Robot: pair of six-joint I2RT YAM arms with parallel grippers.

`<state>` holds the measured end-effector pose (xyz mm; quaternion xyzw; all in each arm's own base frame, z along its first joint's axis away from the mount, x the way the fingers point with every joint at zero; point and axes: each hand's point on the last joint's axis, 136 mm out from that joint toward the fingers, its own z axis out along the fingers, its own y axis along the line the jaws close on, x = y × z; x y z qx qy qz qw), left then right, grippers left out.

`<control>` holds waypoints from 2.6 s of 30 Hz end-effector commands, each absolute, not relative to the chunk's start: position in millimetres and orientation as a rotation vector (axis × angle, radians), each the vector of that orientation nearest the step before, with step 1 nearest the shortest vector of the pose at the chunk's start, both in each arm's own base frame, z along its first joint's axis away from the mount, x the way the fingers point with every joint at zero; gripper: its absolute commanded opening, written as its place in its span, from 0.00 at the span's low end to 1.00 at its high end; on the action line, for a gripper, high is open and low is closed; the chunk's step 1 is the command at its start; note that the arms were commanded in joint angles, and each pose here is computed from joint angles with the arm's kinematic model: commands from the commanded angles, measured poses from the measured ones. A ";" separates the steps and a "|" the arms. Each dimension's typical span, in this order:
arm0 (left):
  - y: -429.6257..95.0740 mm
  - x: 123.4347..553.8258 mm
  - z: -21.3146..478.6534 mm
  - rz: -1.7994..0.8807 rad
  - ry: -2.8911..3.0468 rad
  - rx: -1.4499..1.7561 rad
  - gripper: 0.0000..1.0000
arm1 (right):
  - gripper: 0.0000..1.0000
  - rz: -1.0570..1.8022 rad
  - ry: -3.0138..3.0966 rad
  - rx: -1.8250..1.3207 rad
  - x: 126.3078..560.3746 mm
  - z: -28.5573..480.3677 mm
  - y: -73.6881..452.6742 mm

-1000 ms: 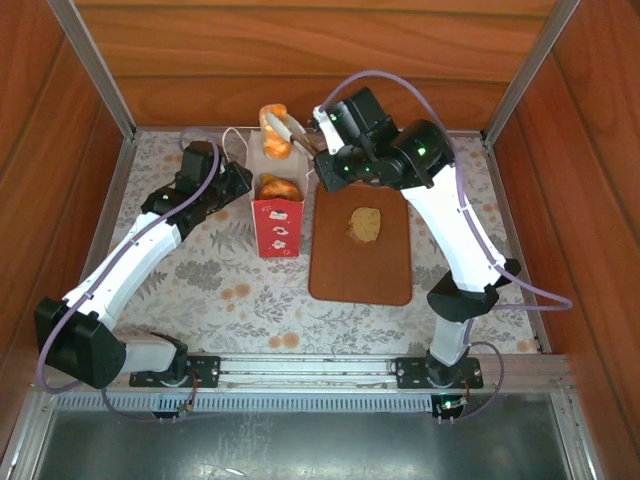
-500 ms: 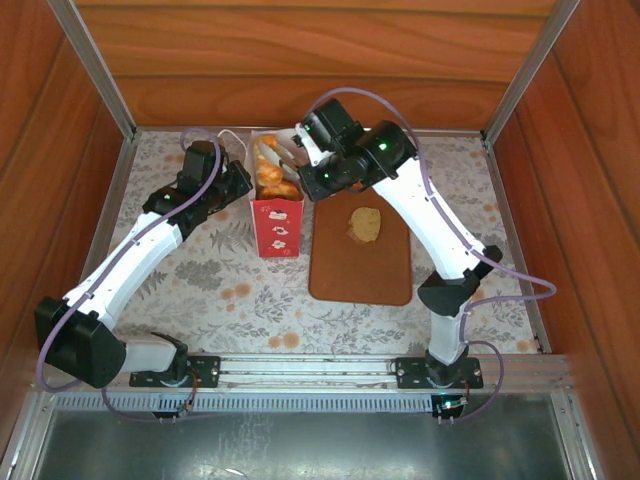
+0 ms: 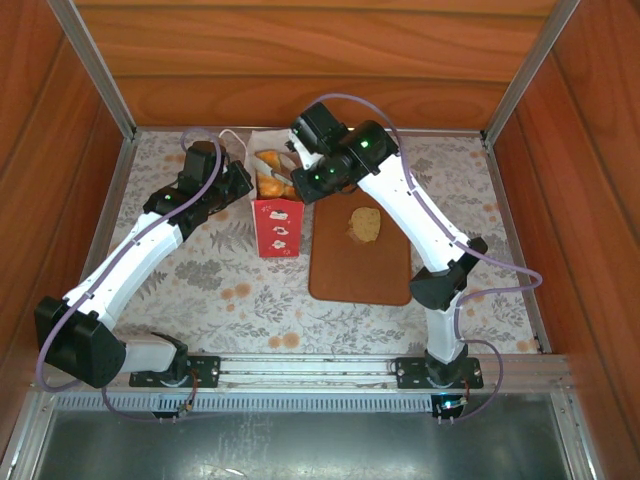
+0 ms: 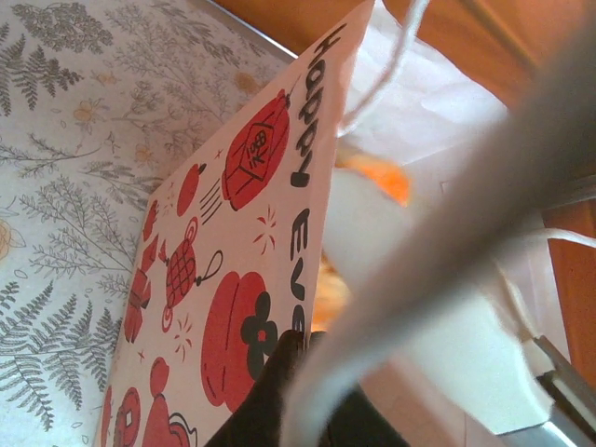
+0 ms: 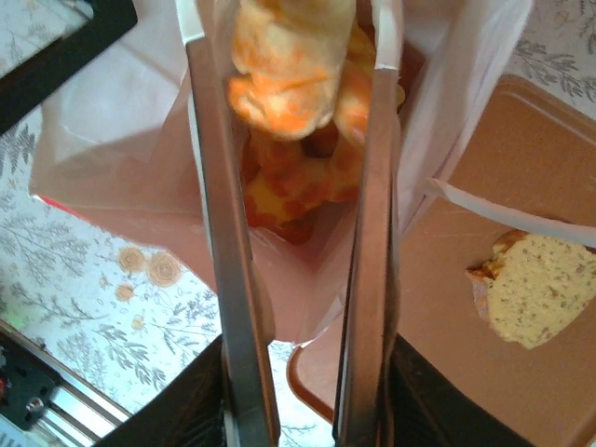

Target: Place the fake bread into the paper bag

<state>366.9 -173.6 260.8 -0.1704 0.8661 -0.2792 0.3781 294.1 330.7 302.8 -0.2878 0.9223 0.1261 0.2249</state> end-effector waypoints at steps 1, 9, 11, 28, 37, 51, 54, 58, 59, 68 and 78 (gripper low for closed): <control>-177.3 368.5 269.3 -0.724 2.193 -0.424 0.08 | 0.45 0.357 2.474 -0.774 296.3 325.6 330.1; -175.7 366.7 273.5 -0.720 2.182 -0.413 0.16 | 0.41 0.369 2.412 -0.734 297.1 353.0 314.4; -175.2 365.0 277.5 -0.723 2.173 -0.405 0.18 | 0.40 0.368 2.403 -0.720 298.3 357.9 309.8; -159.5 348.4 303.4 -0.690 2.088 -0.348 0.66 | 0.38 0.414 2.212 -0.584 294.3 433.6 251.7; -140.2 340.8 300.9 -0.624 2.057 -0.375 0.83 | 0.40 0.264 2.288 -0.343 286.6 413.5 156.4; -128.7 337.3 294.0 -0.608 2.055 -0.410 0.88 | 0.39 0.120 2.561 -0.316 263.4 268.5 100.6; -127.5 337.7 293.2 -0.605 2.056 -0.414 0.88 | 0.38 0.036 2.633 -0.367 256.6 231.4 96.5; -126.4 339.1 292.0 -0.601 2.058 -0.420 0.88 | 0.38 -0.022 2.680 -0.414 247.2 202.5 99.3; -126.6 339.4 291.6 -0.601 2.059 -0.421 0.88 | 0.38 -0.019 2.691 -0.425 244.4 197.3 102.3; -121.1 339.6 285.0 -0.587 2.067 -0.439 0.88 | 0.39 -0.079 2.771 -0.489 222.6 155.2 120.4; -114.4 337.7 279.6 -0.580 2.068 -0.466 0.89 | 0.42 -0.198 2.837 -0.507 216.0 136.9 123.6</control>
